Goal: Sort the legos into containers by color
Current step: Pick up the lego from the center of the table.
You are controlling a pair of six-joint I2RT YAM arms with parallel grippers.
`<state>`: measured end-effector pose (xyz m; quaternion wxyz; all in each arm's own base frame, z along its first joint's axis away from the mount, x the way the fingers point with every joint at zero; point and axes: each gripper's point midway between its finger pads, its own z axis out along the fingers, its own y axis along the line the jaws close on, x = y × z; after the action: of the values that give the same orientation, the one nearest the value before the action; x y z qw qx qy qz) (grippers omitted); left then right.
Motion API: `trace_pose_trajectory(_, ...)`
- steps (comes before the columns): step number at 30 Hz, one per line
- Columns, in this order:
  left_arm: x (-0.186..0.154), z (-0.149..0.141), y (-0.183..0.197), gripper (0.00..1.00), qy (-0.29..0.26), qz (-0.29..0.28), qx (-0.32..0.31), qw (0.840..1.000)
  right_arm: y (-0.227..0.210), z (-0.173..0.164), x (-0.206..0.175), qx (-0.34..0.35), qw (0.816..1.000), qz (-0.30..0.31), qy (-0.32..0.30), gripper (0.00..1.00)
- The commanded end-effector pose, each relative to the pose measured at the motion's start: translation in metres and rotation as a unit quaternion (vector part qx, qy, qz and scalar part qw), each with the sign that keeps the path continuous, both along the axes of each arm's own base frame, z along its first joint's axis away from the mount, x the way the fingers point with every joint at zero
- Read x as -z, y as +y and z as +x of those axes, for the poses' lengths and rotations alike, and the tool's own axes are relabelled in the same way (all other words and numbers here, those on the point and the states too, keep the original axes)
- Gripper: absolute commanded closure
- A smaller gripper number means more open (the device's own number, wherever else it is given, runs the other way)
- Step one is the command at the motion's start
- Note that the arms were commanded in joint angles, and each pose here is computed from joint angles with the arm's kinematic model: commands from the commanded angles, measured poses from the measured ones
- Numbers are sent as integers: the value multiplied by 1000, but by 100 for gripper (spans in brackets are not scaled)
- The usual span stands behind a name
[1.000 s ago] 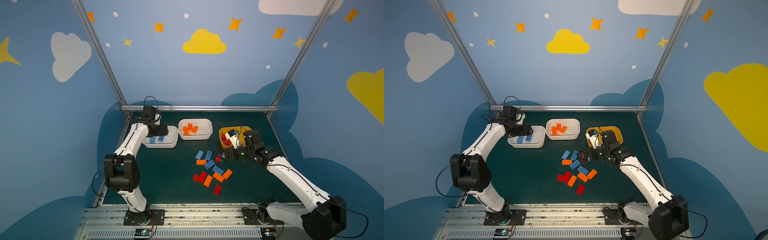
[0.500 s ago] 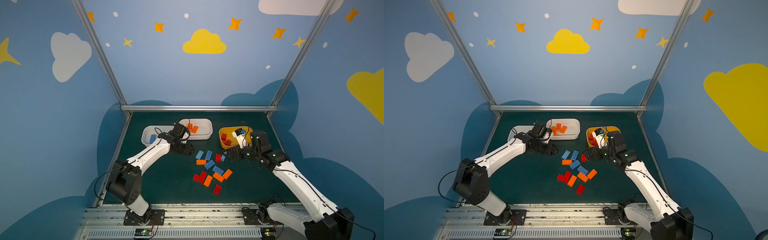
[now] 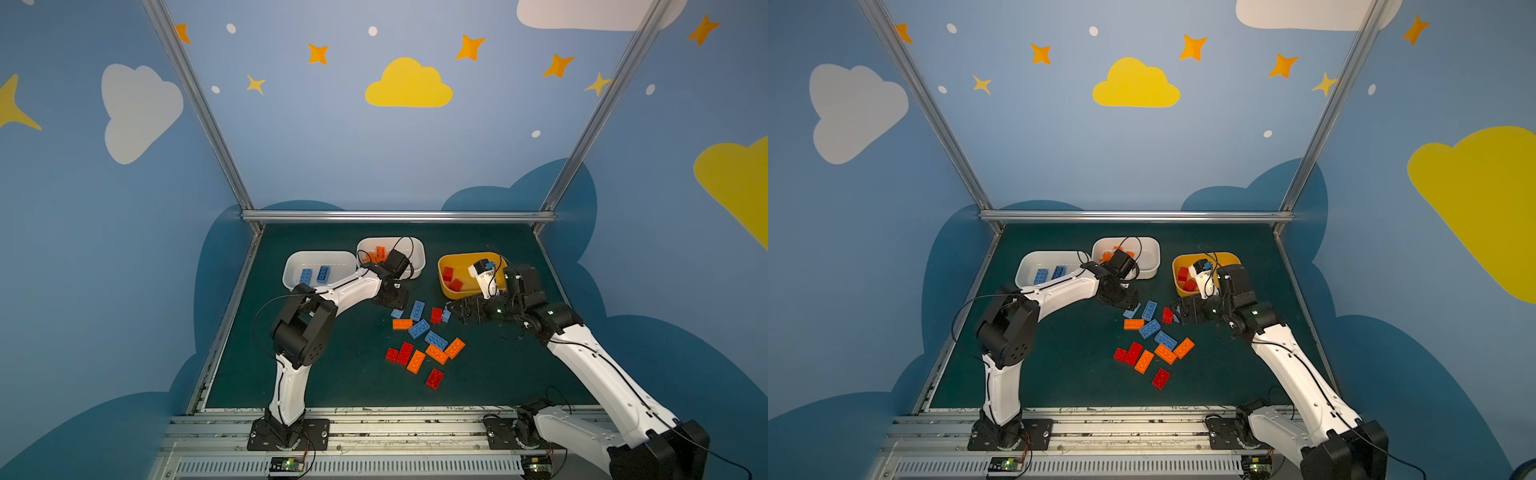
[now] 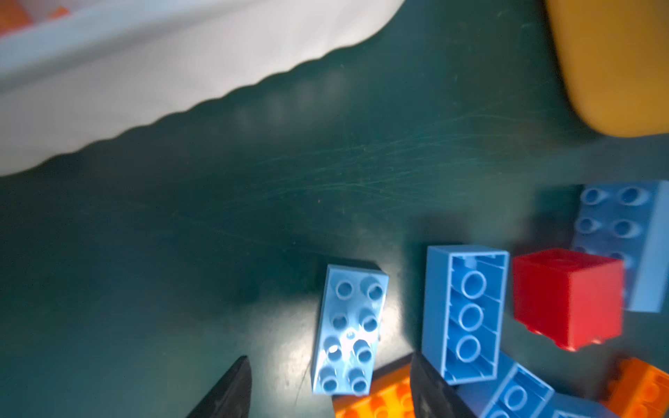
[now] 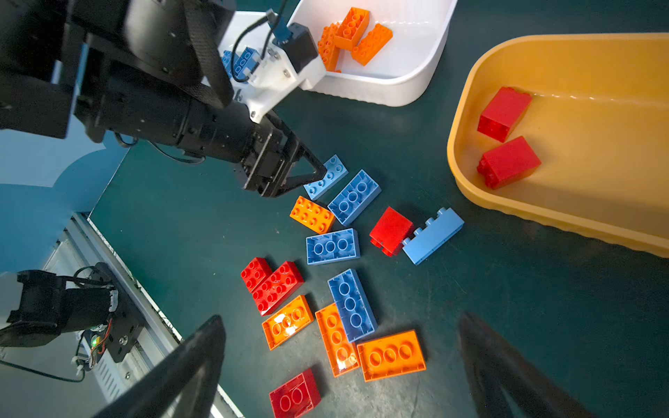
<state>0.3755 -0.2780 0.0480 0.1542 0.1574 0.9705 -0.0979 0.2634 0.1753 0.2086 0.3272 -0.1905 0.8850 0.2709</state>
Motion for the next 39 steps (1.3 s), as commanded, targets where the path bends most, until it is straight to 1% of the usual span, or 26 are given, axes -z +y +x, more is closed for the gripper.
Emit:
trace_pose_trajectory(1,10,-4,-2,33,8,24,16,1000,-5,-5,5,1,1000,-5,4,2)
trace_pose_trajectory(8,29,-7,-2,37,9,73,33,997,-7,-4,7,1,1000,-1,6,2)
trace_pose_trajectory(10,32,-7,-1,40,6,91,40,995,-8,-4,8,3,1000,-3,7,2)
trace_pose_trajectory(13,37,-9,2,48,7,114,46,992,-9,-6,10,4,1000,-4,8,2)
trace_pose_trajectory(15,41,-11,7,58,9,127,43,991,-10,-8,10,5,1000,-4,8,2)
trace_pose_trajectory(17,41,-13,8,63,14,124,41,991,-11,-8,11,6,1000,-4,8,2)
trace_pose_trajectory(19,35,-15,6,66,16,107,40,993,-12,-9,10,7,1000,-3,7,2)
trace_pose_trajectory(22,14,-12,5,67,11,77,32,996,-12,-8,9,8,1000,-3,6,2)
trace_pose_trajectory(25,-15,-5,14,67,-3,50,25,998,-12,-7,7,8,1000,-1,5,2)
trace_pose_trajectory(28,-50,3,34,66,-23,40,16,999,-11,-6,6,6,1000,0,4,2)
trace_pose_trajectory(30,-74,10,56,66,-43,38,0,998,-10,-5,5,7,1000,3,2,2)
trace_pose_trajectory(33,-95,21,96,66,-61,43,-31,997,-8,-4,5,5,1000,10,4,2)
trace_pose_trajectory(36,-102,36,137,66,-70,43,-71,994,-5,-2,5,1,1000,19,5,2)
trace_pose_trajectory(39,-95,56,171,66,-74,40,-113,990,-3,-2,4,-2,1000,22,7,2)
